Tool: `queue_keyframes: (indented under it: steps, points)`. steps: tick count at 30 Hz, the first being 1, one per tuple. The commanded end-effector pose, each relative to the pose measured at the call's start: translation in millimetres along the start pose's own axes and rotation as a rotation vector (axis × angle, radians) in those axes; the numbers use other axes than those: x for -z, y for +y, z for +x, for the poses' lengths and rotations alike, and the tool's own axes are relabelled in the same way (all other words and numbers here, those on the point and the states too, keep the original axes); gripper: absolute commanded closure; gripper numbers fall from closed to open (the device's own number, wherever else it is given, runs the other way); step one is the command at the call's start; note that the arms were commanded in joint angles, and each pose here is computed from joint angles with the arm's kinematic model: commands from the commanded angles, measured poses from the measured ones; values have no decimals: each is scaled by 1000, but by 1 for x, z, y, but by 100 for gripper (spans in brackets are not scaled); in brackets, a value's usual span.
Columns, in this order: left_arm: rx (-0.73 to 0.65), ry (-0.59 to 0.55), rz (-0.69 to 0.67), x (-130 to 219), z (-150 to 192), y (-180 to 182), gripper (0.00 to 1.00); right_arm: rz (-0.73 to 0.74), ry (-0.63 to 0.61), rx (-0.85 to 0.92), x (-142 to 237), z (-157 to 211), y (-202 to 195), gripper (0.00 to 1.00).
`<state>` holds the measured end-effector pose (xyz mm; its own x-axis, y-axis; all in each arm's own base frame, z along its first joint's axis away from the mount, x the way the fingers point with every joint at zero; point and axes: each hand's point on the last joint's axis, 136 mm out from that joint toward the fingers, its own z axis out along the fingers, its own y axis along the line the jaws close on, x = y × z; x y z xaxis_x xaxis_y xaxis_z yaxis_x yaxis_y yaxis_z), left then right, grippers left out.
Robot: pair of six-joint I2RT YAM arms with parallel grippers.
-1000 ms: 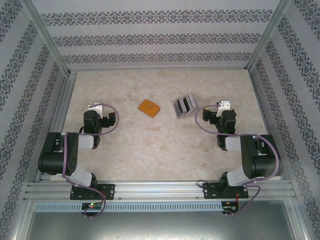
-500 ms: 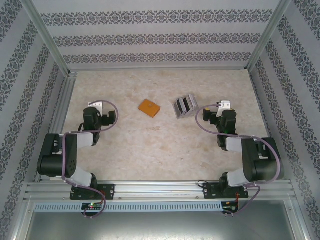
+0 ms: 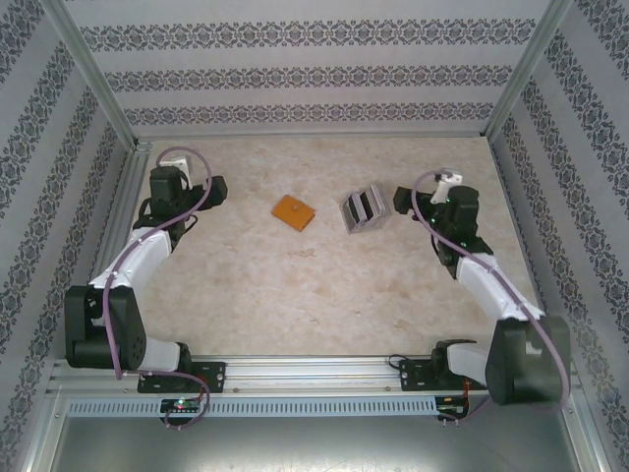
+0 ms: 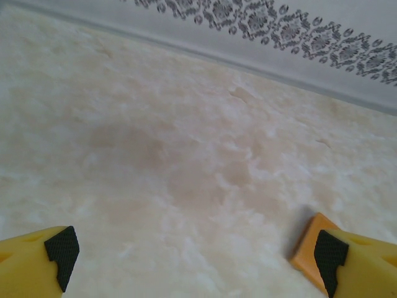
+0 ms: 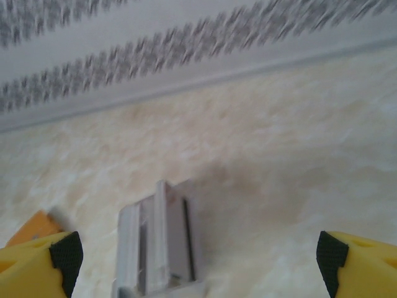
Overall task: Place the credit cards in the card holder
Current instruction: Rotate the card holder at the center of the table.
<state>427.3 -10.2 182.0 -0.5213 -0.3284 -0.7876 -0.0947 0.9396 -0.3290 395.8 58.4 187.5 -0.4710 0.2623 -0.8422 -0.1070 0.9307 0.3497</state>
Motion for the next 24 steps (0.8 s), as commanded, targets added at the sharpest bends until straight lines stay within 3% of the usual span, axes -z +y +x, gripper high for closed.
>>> queue_keyframes:
  steps: [1, 10, 14, 19, 24]
  points:
    - [119, 130, 58, -6, 24, -21, 0, -103, 239, 55, -18, 43, 51, 2]
    - [183, 295, 132, -32, 64, -78, 0, -192, 392, 145, -60, 54, 134, 10]
    - [311, 389, -42, -48, 85, -48, 0, -195, 517, 186, -83, 71, 155, 16]
    - [356, 424, 14, -69, 81, -58, 0, -188, 711, 246, -114, 100, 178, 31]
    - [389, 500, 71, -85, 88, -72, 0, -218, 844, 174, -144, 120, 194, 33]
